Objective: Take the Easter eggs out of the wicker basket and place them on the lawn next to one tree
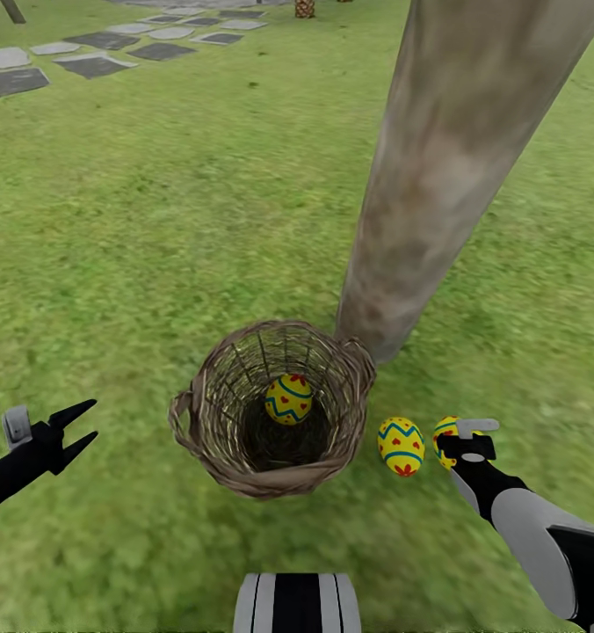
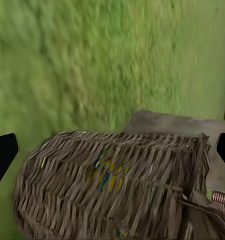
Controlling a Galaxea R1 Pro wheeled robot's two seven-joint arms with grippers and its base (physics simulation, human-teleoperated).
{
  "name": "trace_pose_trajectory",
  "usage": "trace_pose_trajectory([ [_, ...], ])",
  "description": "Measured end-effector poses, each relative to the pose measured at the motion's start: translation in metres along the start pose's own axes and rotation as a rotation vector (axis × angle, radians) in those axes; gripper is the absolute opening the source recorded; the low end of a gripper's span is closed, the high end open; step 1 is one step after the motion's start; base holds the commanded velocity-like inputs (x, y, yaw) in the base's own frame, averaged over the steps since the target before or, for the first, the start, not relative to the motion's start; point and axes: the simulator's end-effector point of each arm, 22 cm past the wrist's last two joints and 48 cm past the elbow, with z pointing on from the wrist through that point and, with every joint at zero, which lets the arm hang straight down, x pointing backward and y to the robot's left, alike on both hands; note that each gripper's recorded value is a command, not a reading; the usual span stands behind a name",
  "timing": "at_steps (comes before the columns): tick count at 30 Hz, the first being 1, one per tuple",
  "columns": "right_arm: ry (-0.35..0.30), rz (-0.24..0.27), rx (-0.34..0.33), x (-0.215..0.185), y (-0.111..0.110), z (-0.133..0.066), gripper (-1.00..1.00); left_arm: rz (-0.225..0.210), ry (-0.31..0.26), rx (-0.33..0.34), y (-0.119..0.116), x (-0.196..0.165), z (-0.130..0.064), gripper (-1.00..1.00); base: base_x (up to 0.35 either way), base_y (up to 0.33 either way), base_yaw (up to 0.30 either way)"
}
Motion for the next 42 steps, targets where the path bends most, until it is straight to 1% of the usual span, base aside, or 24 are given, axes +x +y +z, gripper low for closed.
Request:
trace_pose_trajectory([
  [9, 0.031, -0.017, -0.008, 0.020, 0.010, 0.009, -1.00, -0.011, 0.011, -0.032, 0.019, 0.004, 0.006, 1.00, 0.000, 0.000, 0.000],
  [11, 0.027, -0.040, -0.012, 0.021, 0.012, 0.011, -1.00, -0.013, 0.013, -0.038, 0.023, 0.005, 0.007, 1.00, 0.000, 0.000, 0.000],
  [16, 0.012, -0.030, 0.004, 0.015, 0.010, 0.018, -1.00, -0.020, 0.020, -0.056, 0.034, 0.008, 0.010, 1.00, 0.000, 0.000, 0.000],
  [18, 0.007, -0.036, 0.017, 0.014, 0.008, 0.020, -1.00, -0.024, 0.023, -0.062, 0.038, 0.009, 0.011, 1.00, 0.000, 0.000, 0.000],
  [20, 0.005, -0.031, 0.020, 0.013, 0.007, 0.021, -1.00, -0.024, 0.023, -0.062, 0.038, 0.009, 0.011, 1.00, 0.000, 0.000, 0.000],
  [21, 0.004, -0.031, 0.020, 0.013, 0.007, 0.021, 1.00, -0.024, 0.021, -0.062, 0.038, 0.008, 0.011, 1.00, 0.000, 0.000, 0.000],
  [22, 0.005, -0.038, 0.003, 0.014, 0.011, 0.021, 1.00, -0.025, 0.018, -0.063, 0.038, 0.007, 0.010, 1.00, 0.000, 0.000, 0.000],
  [25, 0.044, -0.054, -0.015, 0.033, 0.016, 0.017, 1.00, -0.025, 0.011, -0.058, 0.036, 0.005, 0.009, 1.00, 0.000, 0.000, 0.000],
  [28, 0.049, -0.033, -0.019, 0.032, 0.015, 0.014, 1.00, -0.020, 0.006, -0.048, 0.030, 0.003, 0.006, 1.00, 0.000, 0.000, 0.000],
  [30, 0.041, -0.029, -0.018, 0.027, 0.013, 0.012, 1.00, -0.017, 0.003, -0.041, 0.025, 0.001, 0.005, 1.00, 0.000, 0.000, 0.000],
  [33, 0.000, -0.014, -0.008, 0.005, 0.008, 0.011, 1.00, -0.013, -0.001, -0.030, 0.019, 0.000, 0.003, 1.00, 0.000, 0.000, 0.000],
  [37, -0.023, -0.001, 0.002, -0.009, 0.000, 0.007, 1.00, -0.007, -0.006, -0.016, 0.010, -0.002, 0.001, 1.00, 0.000, 0.000, 0.000],
  [40, -0.071, 0.015, 0.016, -0.035, -0.008, 0.004, 1.00, -0.003, -0.011, -0.005, 0.004, -0.004, -0.002, 1.00, 0.000, 0.000, 0.000],
  [41, -0.068, 0.011, 0.017, -0.037, -0.009, 0.003, 1.00, -0.002, -0.011, -0.002, 0.002, -0.004, -0.002, 1.00, 0.000, 0.000, 0.000],
  [42, -0.038, -0.003, 0.019, -0.033, -0.010, 0.003, 1.00, 0.001, -0.012, 0.000, 0.000, -0.005, -0.003, 1.00, 0.000, 0.000, 0.000],
])
